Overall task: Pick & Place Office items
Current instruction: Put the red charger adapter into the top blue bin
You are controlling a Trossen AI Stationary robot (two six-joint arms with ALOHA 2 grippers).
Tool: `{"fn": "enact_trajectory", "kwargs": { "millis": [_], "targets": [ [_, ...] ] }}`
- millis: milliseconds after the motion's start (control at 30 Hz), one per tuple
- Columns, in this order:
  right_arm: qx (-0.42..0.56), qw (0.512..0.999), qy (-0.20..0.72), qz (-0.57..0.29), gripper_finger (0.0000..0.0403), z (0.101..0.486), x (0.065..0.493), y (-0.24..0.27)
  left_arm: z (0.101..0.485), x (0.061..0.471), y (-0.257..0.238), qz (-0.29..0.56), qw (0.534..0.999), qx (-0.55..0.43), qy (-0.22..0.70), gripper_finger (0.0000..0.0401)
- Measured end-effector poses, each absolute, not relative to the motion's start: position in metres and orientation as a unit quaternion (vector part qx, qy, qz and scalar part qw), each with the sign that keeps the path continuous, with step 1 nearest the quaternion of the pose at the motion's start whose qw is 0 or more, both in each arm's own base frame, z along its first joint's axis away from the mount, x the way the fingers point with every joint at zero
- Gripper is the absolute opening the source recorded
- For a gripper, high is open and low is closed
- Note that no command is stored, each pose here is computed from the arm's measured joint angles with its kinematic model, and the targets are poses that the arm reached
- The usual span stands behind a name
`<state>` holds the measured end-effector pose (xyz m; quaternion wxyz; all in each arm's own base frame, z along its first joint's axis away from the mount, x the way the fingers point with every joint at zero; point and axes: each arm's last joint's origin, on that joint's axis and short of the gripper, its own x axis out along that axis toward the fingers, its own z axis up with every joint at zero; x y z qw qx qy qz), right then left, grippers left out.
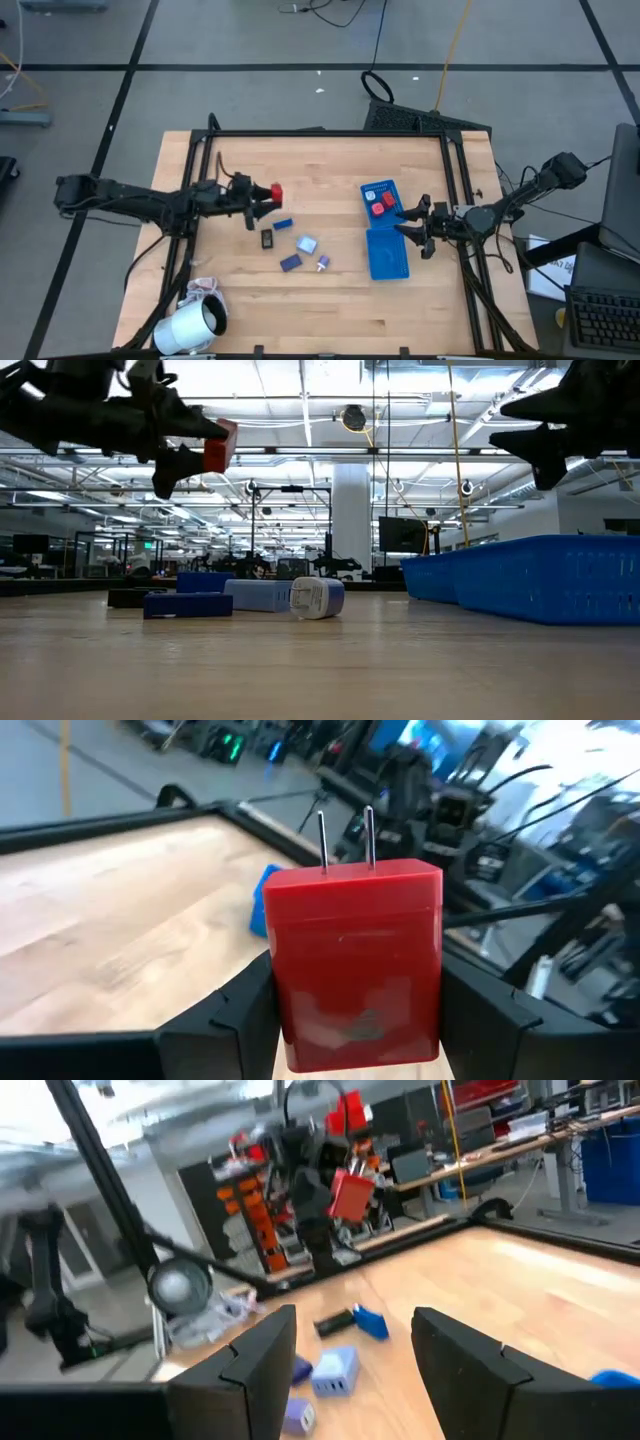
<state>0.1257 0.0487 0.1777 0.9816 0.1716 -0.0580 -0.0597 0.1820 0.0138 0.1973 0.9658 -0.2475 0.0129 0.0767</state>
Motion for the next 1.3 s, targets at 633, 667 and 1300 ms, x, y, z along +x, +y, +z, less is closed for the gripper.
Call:
{"fn": "enact_trajectory", "kwargs": {
  "millis": [633, 667, 1300],
  "targets": [
    [0.126, 0.975, -0.054, -0.173, 0.0189, 0.195, 0.203, 0.038, 0.175, 0.188, 0.010, -0.001, 0.992, -0.123, 0.030, 0.0211],
    [0.122, 0.974, -0.051, -0.183, 0.0189, 0.195, 0.209, 0.035, 0.173, 0.190, 0.010, -0.001, 0.993, -0.114, 0.032, 0.0211],
    [0.121, 0.989, -0.007, -0.078, 0.0189, 0.167, 0.296, -0.007, 0.175, 0.237, 0.012, -0.009, 0.999, -0.025, 0.044, 0.0212]
  ]
}}
